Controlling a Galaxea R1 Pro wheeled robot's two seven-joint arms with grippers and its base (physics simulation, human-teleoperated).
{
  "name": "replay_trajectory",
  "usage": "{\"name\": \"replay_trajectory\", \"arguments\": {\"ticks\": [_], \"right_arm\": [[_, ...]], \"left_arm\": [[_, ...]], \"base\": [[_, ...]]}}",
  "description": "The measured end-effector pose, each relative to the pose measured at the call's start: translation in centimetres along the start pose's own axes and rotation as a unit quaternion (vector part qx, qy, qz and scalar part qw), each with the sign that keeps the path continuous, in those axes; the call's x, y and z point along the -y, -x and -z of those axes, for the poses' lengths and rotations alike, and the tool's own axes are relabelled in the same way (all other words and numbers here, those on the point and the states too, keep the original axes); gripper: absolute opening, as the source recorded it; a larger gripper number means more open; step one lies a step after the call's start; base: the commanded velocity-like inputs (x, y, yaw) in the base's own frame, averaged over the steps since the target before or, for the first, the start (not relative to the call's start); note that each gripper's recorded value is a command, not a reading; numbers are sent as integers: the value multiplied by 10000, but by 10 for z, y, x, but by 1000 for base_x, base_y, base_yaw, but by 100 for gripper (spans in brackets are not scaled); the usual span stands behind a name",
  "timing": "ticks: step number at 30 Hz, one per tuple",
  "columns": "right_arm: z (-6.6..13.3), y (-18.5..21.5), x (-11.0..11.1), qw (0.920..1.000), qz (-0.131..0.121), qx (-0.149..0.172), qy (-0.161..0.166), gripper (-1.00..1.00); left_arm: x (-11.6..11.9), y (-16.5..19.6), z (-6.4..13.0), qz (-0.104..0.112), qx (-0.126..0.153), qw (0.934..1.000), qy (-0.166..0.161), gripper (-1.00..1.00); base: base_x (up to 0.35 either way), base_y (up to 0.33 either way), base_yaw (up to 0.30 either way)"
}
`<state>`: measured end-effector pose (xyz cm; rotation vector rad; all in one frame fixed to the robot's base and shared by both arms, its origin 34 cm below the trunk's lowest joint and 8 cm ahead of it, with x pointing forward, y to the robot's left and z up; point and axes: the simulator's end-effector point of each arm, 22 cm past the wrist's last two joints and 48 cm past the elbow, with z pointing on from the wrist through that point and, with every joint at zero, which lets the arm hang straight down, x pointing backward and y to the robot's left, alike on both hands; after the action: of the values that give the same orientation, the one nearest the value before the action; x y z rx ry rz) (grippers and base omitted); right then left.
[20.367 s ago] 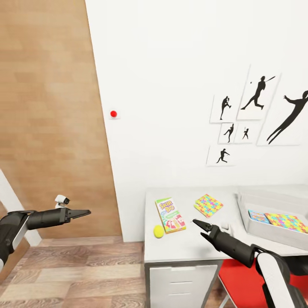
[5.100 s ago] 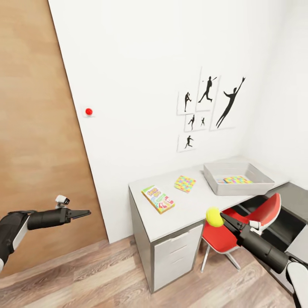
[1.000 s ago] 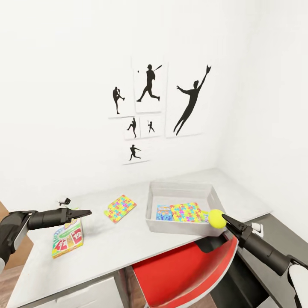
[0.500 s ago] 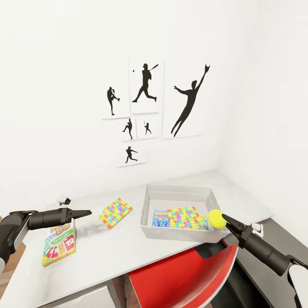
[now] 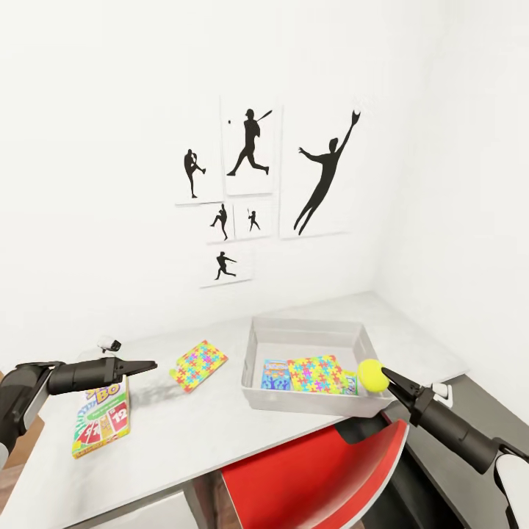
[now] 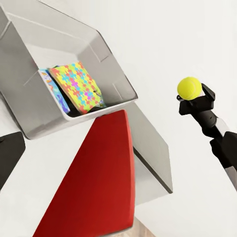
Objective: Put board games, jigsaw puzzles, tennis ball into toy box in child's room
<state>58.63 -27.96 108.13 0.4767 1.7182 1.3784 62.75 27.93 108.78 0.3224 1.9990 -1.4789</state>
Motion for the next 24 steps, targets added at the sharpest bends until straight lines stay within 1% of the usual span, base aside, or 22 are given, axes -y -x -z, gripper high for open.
{"name": "replay_trajectory", "arguments": {"ticks": [7,13,15,16,17,19,20,21,22,23,24], "right_arm": [[0,0,0,10000,0,-2,-8,-100],[-1,1,-2,10000,50,0,-10,-100],[-2,0,0,10000,40,-36,-82,-100],[-3,2,4,9998,67,-57,-192,-100],[-8,12,5,9993,153,-82,-337,-100],[-27,42,-1,9973,381,-119,-614,-100],[-34,49,-2,9965,453,-124,-691,-100],[-41,56,-3,9958,498,-140,-760,-100],[-54,66,-3,9944,551,-169,-883,-100],[-62,71,-2,9936,576,-189,-952,-100],[-78,79,-1,9925,573,-243,-1054,-100]], "left_arm": [[0,0,1,-2,1,10000,10,100],[-1,0,2,-7,2,10000,18,100],[0,0,1,-4,1,10000,13,100],[0,0,1,-2,-2,10000,9,100],[0,0,0,0,-5,10000,5,100],[0,-1,-1,2,-9,10000,-3,100],[0,-1,-1,3,-10,10000,-4,100],[0,-1,-1,3,-13,10000,-4,100],[0,-1,-1,4,-13,10000,-5,100],[0,-1,-1,4,-13,10000,-6,100],[0,-1,-2,5,-13,10000,-7,100]], "base": [[0,0,0],[0,0,0],[0,0,0],[0,0,0],[0,0,0],[0,0,0],[0,0,0],[0,0,0],[0,0,0],[0,0,0],[0,0,0]]}}
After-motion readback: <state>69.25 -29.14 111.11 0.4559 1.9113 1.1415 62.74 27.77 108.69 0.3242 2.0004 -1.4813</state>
